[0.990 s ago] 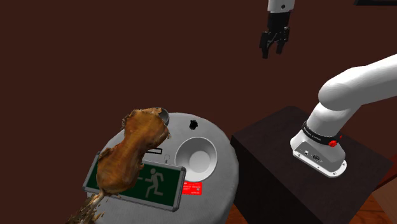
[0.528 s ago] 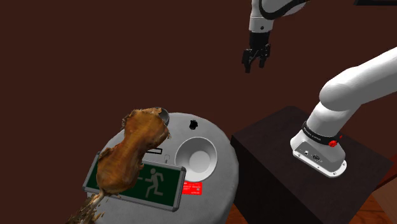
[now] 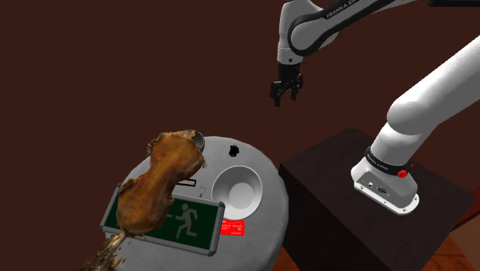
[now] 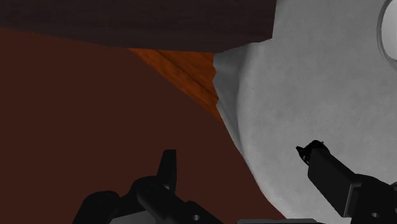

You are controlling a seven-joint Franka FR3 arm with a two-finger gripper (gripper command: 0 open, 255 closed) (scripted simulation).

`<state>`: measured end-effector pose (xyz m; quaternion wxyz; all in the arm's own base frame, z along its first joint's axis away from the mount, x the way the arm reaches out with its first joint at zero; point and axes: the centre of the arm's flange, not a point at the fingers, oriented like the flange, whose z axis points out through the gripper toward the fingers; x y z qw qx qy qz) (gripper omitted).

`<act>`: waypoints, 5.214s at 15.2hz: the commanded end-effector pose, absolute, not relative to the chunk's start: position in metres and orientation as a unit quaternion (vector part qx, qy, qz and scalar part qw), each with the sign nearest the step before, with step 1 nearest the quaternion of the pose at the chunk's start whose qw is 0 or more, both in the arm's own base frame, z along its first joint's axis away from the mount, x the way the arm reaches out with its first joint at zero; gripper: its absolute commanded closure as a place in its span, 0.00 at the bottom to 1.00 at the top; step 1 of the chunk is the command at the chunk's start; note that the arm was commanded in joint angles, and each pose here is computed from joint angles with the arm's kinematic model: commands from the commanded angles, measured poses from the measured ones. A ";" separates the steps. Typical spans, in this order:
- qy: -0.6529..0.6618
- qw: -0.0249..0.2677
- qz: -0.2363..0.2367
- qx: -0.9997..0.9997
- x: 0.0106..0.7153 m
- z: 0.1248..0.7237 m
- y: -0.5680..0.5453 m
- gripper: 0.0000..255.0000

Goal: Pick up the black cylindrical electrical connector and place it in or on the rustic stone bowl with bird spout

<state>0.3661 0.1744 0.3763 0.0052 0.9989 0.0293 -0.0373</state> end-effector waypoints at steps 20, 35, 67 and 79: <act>0.051 -0.005 -0.001 0.999 0.445 0.183 0.350 0.00; 0.052 -0.005 0.002 0.999 0.452 0.128 0.364 0.00; 0.052 -0.005 0.002 0.999 0.452 0.234 0.364 1.00; 0.052 -0.005 0.002 0.999 0.452 0.297 0.364 1.00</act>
